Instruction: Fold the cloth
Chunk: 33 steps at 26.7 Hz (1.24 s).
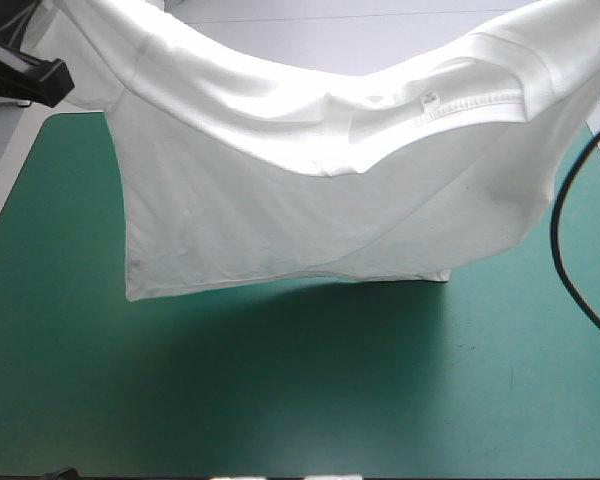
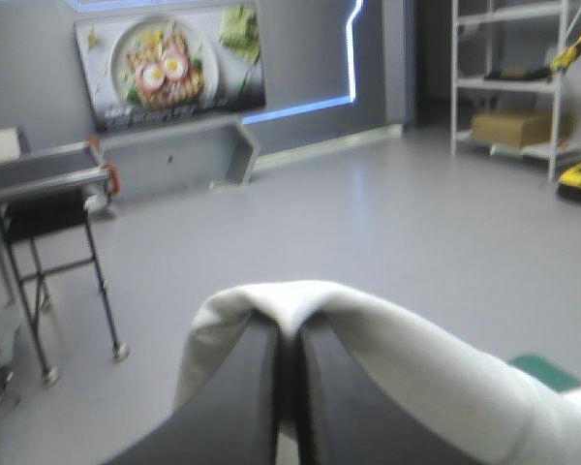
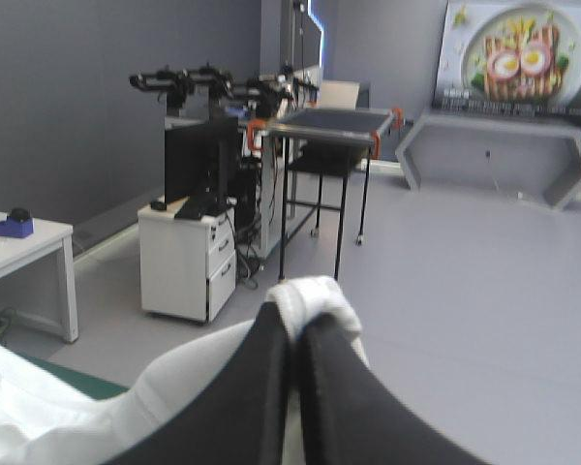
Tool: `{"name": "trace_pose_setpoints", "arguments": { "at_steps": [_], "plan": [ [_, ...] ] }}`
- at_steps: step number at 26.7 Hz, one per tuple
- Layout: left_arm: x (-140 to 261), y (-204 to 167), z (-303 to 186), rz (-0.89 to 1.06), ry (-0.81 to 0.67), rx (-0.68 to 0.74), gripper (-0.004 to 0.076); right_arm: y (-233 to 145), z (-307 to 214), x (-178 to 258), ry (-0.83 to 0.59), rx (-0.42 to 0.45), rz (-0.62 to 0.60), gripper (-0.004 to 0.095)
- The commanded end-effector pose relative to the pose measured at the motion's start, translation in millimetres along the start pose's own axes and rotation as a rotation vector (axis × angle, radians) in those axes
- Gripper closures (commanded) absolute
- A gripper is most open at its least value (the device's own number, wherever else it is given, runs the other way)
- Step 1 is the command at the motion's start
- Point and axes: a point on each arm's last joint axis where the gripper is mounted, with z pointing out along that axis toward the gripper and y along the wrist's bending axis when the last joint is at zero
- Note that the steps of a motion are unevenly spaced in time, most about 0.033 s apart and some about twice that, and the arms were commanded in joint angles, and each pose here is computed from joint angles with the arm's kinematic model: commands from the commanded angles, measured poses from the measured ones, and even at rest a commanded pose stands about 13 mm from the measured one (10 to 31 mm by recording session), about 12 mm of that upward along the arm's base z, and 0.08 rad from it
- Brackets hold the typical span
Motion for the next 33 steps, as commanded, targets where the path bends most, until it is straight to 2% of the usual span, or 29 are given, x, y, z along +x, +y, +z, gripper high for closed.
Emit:
{"name": "trace_pose_setpoints", "arguments": {
  "at_steps": [1,7,12,17,25,29,33],
  "plan": [
    [-30.4,3.3,-27.3,-0.035,-0.279,0.032,0.0746,5.9,-23.5,-22.4,-0.196,0.004,-0.051,0.0924],
    [-42.2,3.0,-41.4,-0.056,-0.39,0.071,0.0746,12.4,-42.7,-37.8,-0.351,-0.017,-0.067,0.0922],
    [-38.1,1.2,-36.7,-0.052,-0.348,0.08,0.0746,9.6,-36.7,-35.0,-0.321,0.0,-0.073,0.0922],
    [-12.2,-4.9,-0.6,0.006,-0.127,0.055,0.0746,-4.8,5.0,-8.5,-0.071,0.04,-0.028,0.0922],
    [55.6,-16.9,73.3,0.097,0.337,-0.024,0.0746,-21.5,74.2,37.9,0.202,0.031,0.106,0.0922],
    [109.7,-25.9,129.9,0.156,0.547,-0.101,0.0746,-34.7,130.7,110.7,0.512,0.028,0.187,0.0922],
    [172.7,-11.7,183.5,0.047,0.716,-0.084,0.0746,-44.9,172.3,183.3,0.741,0.034,0.245,0.0922]
  ]
}}
